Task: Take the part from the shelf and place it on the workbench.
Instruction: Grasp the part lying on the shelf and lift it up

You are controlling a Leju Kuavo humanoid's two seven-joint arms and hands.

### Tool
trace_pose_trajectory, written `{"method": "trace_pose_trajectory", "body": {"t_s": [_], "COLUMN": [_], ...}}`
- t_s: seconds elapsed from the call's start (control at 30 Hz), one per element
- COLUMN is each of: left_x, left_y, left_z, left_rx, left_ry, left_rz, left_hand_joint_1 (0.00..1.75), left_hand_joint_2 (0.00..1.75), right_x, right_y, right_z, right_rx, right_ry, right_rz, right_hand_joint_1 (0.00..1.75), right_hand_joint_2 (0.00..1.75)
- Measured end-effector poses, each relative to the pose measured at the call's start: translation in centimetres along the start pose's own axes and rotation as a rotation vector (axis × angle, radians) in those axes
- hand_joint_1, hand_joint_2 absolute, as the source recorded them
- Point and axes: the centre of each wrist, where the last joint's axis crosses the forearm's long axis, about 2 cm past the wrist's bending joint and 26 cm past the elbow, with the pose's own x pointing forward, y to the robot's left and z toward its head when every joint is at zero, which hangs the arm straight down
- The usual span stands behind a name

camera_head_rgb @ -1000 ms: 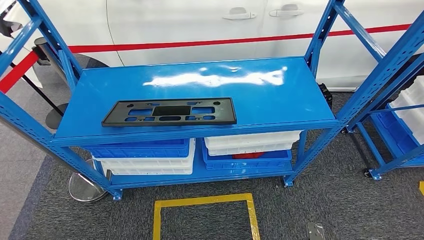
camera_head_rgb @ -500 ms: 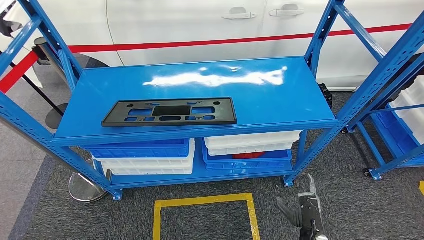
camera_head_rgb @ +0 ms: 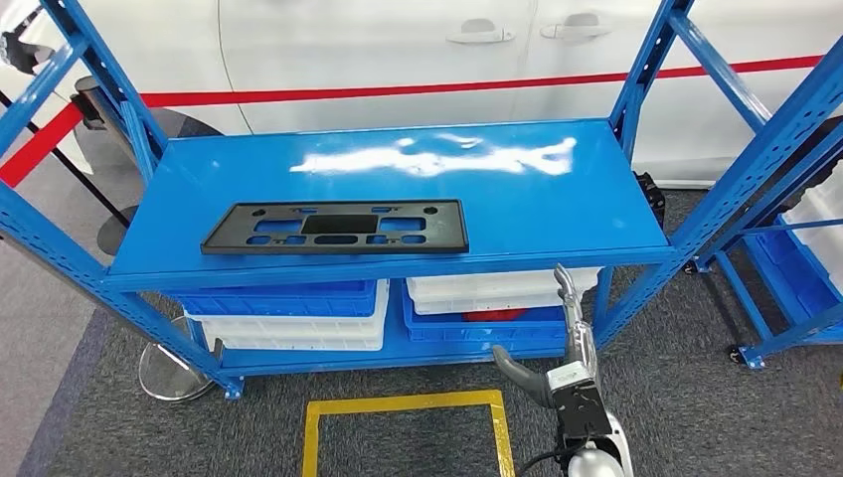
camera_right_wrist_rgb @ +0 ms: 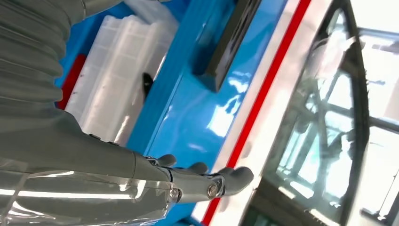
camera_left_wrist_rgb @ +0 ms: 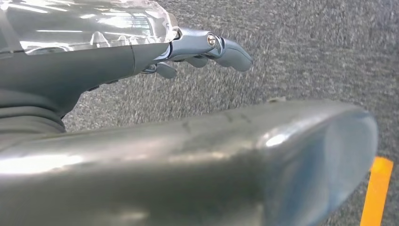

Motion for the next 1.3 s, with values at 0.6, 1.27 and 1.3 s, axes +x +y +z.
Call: {"method": "trace_pose_trajectory", "body": {"t_s": [0.6, 1.27, 1.3], "left_x": [-0.2, 0.2, 0.2], "left_y": [-1.2, -2.2, -2.2], "left_z": [0.6, 0.7, 0.7], "left_rx": [0.016, -0.055, -0.061], "left_ry": [-0.016, -0.067, -0.068], "left_rz": [0.006, -0.038, -0.04], "left_hand_joint_1": [0.0, 0.0, 0.0], "left_hand_joint_2": [0.0, 0.0, 0.0], "right_x": [8.3, 6.6, 6.2], "right_y": [4.8, 14.3, 14.7], "right_z": [-4.9, -4.1, -3.8], "right_rx": [0.049, 0.36, 0.384], "right_ry": [-0.528, -0.567, -0.556], "right_rz": [0.379, 0.659, 0.673], "right_hand_joint_1": [0.0, 0.0, 0.0], "right_hand_joint_2": [1.75, 1.75, 1.75]}}
